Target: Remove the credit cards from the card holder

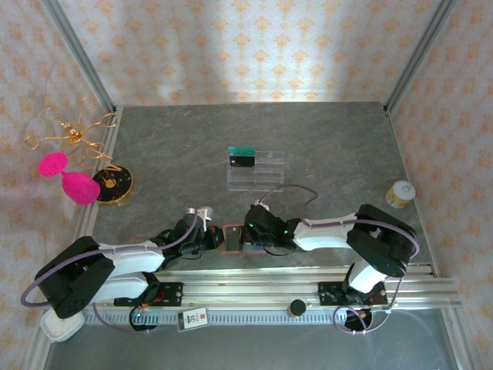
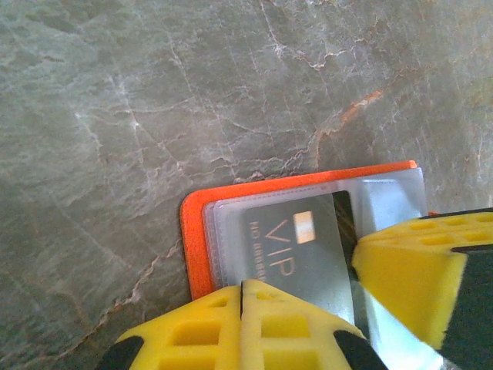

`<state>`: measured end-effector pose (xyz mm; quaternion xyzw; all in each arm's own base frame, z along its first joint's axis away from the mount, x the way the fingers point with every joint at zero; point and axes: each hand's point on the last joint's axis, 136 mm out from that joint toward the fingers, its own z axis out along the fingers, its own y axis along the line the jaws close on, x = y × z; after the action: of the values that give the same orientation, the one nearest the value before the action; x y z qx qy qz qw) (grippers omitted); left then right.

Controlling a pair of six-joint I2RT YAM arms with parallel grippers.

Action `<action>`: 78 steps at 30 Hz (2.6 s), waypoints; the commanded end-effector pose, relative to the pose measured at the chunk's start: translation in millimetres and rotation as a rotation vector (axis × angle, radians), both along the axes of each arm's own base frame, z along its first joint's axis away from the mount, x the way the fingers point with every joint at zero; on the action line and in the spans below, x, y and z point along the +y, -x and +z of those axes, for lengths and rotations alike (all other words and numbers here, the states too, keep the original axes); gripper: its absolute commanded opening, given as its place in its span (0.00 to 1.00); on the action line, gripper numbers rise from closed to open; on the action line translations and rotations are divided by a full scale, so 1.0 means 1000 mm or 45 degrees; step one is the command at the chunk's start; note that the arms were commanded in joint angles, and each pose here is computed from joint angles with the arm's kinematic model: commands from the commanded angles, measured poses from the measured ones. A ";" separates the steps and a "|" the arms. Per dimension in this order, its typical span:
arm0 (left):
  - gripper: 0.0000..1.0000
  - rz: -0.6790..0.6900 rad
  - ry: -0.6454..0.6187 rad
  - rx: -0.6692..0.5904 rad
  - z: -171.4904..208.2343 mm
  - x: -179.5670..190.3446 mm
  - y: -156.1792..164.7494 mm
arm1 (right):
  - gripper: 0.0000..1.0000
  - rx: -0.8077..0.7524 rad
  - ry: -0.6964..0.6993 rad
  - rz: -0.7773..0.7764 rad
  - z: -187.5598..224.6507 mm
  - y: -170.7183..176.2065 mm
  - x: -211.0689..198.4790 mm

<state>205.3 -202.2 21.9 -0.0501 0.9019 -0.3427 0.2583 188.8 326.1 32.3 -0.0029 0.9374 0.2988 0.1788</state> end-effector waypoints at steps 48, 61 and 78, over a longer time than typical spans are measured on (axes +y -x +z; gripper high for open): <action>0.00 -0.209 -0.040 -0.002 0.001 -0.037 0.008 | 0.00 -0.116 -0.030 -0.022 0.024 0.005 -0.045; 0.36 -0.226 0.046 -0.105 0.049 -0.057 -0.010 | 0.00 -0.625 0.134 0.185 0.125 -0.032 -0.046; 0.52 -0.194 0.021 -0.107 0.064 -0.049 -0.012 | 0.00 -1.022 0.598 0.744 0.179 -0.142 -0.020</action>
<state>211.1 -251.3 75.0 0.0298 0.8888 -0.3764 0.2597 330.3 301.4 206.4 -0.3330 0.8233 0.1209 0.4434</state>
